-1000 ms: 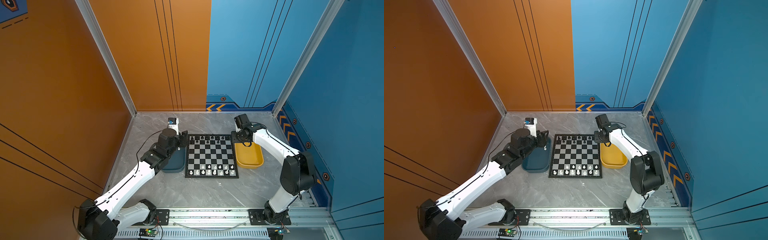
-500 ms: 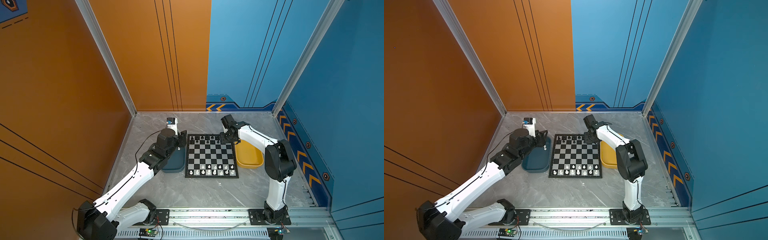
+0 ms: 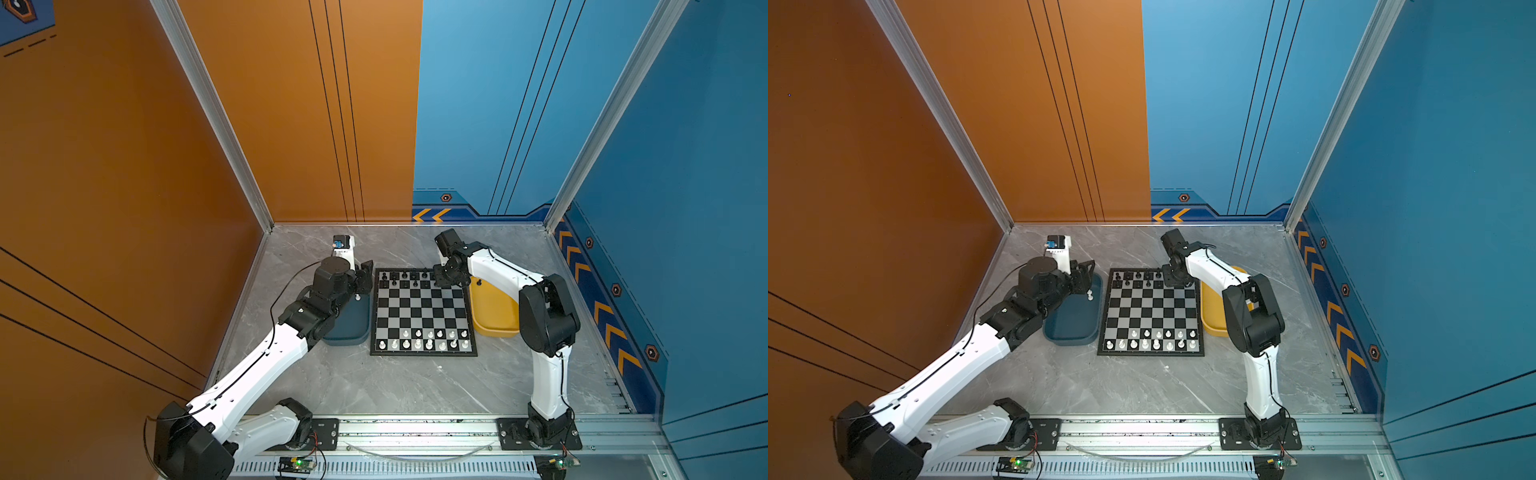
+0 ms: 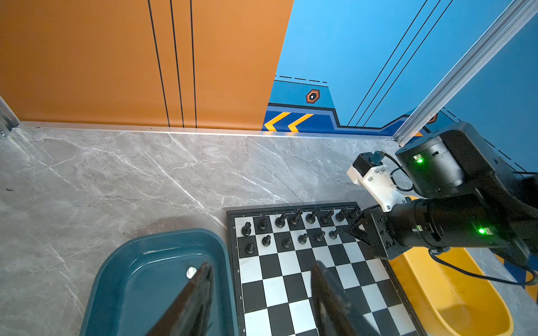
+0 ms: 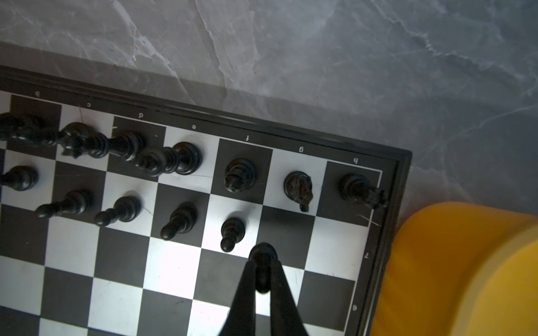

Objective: Set up the chess pieces on the board
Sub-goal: 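Carry the black pawn with the right gripper to the black pawn row, then lower the black pawn onto the empty pawn-row square and open the right gripper, then raise the right gripper and move it back over the yellow tray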

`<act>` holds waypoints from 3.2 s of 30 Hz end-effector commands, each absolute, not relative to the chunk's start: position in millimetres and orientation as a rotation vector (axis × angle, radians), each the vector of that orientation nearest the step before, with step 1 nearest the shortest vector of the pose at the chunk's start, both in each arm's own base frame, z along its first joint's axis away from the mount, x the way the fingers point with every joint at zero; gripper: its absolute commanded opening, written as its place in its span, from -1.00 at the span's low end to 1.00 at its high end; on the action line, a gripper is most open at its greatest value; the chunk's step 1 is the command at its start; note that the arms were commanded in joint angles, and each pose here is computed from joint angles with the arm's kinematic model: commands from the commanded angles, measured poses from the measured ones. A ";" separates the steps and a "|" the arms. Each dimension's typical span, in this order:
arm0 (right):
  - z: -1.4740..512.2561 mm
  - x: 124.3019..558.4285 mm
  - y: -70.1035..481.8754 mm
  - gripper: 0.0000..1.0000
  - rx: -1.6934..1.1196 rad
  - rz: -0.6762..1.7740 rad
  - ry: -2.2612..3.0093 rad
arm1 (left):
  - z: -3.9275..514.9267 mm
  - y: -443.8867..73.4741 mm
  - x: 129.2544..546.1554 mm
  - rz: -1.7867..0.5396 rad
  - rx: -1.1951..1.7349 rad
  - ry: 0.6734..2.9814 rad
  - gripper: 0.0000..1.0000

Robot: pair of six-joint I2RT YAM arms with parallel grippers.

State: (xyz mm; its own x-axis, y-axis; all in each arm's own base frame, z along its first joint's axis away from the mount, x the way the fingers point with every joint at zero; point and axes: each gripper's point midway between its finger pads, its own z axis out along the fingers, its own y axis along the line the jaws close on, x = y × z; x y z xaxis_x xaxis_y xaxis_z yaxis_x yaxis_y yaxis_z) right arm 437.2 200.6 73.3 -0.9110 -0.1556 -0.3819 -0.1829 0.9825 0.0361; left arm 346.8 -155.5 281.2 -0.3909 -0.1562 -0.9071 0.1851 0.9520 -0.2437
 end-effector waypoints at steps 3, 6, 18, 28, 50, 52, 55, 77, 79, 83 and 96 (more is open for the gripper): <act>65.8 436.9 192.8 -0.98 -0.250 0.061 2.773 | 274.5 -154.7 348.0 -0.371 0.024 1.957 0.11; 65.7 437.9 190.6 -0.98 -0.244 0.058 2.773 | 273.1 -155.4 348.7 -0.372 0.026 1.961 0.11; 46.9 437.7 185.7 -0.96 -0.234 0.043 2.814 | 273.0 -156.3 349.7 -0.374 0.026 1.964 0.11; 43.7 439.9 181.8 -0.96 -0.219 0.039 2.820 | 273.4 -156.3 349.4 -0.375 0.027 1.963 0.11; 41.1 435.7 181.1 -0.65 -0.213 0.043 2.832 | 271.3 -155.2 349.6 -0.370 0.024 1.968 0.11; 40.8 435.4 180.8 -0.63 -0.211 0.042 2.833 | 272.1 -155.7 349.8 -0.373 0.026 1.967 0.11; 40.0 434.5 181.6 -0.62 -0.214 0.044 2.835 | 272.2 -156.3 350.0 -0.376 0.026 1.967 0.11; 37.6 429.4 184.5 -0.57 -0.202 0.070 2.840 | 273.0 -155.9 348.2 -0.379 0.027 1.966 0.11; 40.2 429.2 184.3 -0.55 -0.201 0.071 2.836 | 273.1 -155.7 347.9 -0.380 0.027 1.965 0.11; 43.6 427.1 184.5 -0.51 -0.204 0.076 2.832 | 274.0 -155.4 347.4 -0.380 0.027 1.964 0.11; 130.7 412.2 179.8 -0.47 -0.177 0.165 2.646 | 276.2 -153.9 344.2 -0.384 0.027 1.958 0.11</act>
